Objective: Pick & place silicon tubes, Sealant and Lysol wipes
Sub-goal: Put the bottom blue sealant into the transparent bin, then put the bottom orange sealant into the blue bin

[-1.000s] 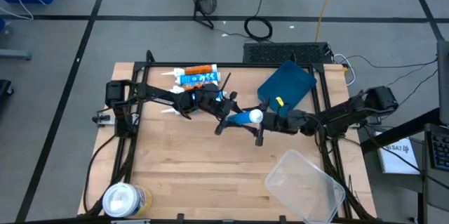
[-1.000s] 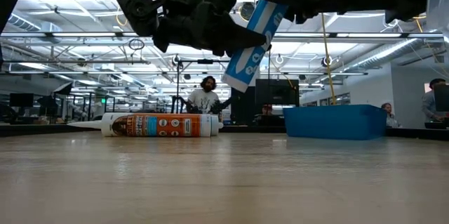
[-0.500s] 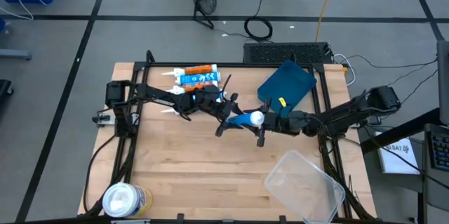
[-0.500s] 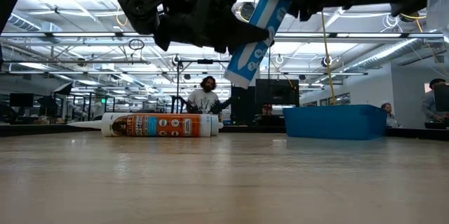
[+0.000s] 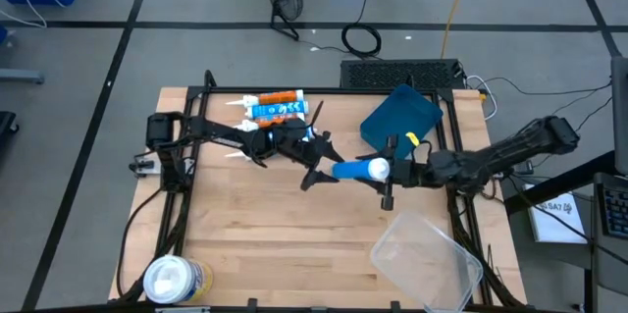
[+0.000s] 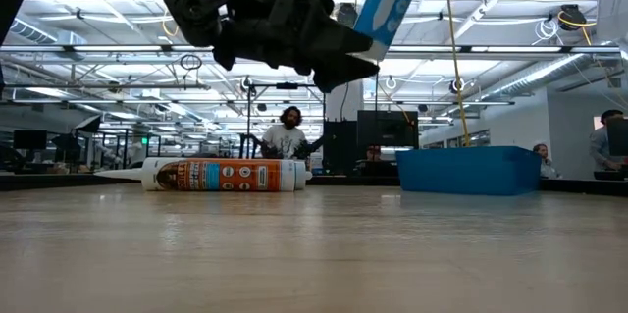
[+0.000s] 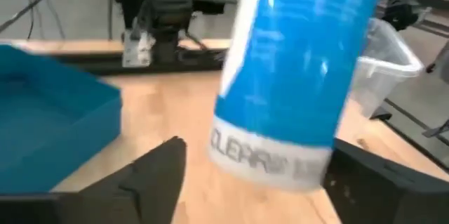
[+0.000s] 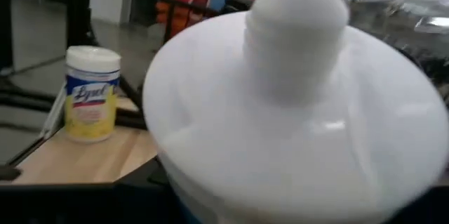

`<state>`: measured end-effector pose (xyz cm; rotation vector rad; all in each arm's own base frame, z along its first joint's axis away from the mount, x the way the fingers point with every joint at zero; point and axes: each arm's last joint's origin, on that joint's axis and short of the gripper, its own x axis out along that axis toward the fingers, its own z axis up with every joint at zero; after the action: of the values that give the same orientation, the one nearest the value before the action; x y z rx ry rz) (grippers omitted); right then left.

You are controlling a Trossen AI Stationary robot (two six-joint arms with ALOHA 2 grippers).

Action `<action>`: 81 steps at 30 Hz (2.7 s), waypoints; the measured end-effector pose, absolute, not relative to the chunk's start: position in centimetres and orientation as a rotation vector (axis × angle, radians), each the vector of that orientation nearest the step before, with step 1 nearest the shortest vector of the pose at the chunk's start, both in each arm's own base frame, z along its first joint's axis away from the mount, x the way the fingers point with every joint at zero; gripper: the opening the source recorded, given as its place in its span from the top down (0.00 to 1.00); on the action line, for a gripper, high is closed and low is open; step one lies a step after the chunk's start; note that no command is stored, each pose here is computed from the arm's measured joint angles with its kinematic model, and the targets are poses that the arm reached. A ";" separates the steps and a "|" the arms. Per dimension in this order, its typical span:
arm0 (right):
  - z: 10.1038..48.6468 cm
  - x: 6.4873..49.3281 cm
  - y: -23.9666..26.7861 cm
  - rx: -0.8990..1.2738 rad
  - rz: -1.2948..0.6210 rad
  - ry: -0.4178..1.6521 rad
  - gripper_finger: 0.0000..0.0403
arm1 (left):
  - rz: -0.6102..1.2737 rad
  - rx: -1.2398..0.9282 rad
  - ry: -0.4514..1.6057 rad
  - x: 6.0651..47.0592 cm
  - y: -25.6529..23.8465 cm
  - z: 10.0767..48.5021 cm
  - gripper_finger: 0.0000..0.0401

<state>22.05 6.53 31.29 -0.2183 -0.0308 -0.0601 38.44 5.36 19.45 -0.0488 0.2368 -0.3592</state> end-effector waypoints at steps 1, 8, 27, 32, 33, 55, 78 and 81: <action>32.4 22.1 7.1 -0.229 -0.048 -0.009 0.51 | -0.364 -0.048 0.233 38.4 5.3 19.5 0.31; 39.0 22.5 11.1 -0.099 0.020 0.255 0.51 | -0.342 -0.044 0.239 38.5 5.5 19.4 0.44; 36.2 21.4 16.9 0.592 -0.310 1.142 0.51 | -0.347 -0.040 0.228 38.5 5.5 19.5 0.43; 34.5 21.5 17.5 0.640 -0.409 1.324 0.51 | -0.346 -0.040 0.229 38.5 5.5 19.5 0.44; 34.2 21.6 17.5 0.630 -0.423 1.339 0.51 | -0.346 -0.040 0.228 38.5 5.5 19.5 0.45; 26.9 20.1 17.2 0.690 -0.682 1.672 0.51 | -0.346 -0.041 0.230 38.5 5.5 19.4 0.44; 27.7 20.7 17.3 0.798 -0.582 1.490 0.03 | -0.346 -0.041 0.230 38.5 5.5 19.4 0.41; 28.7 21.0 17.2 0.803 -0.484 1.374 0.03 | -0.347 -0.041 0.230 38.5 5.5 19.4 0.43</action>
<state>20.96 17.22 28.69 0.8029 1.3741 -0.4839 38.48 5.50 19.43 -0.0407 0.2300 -0.3465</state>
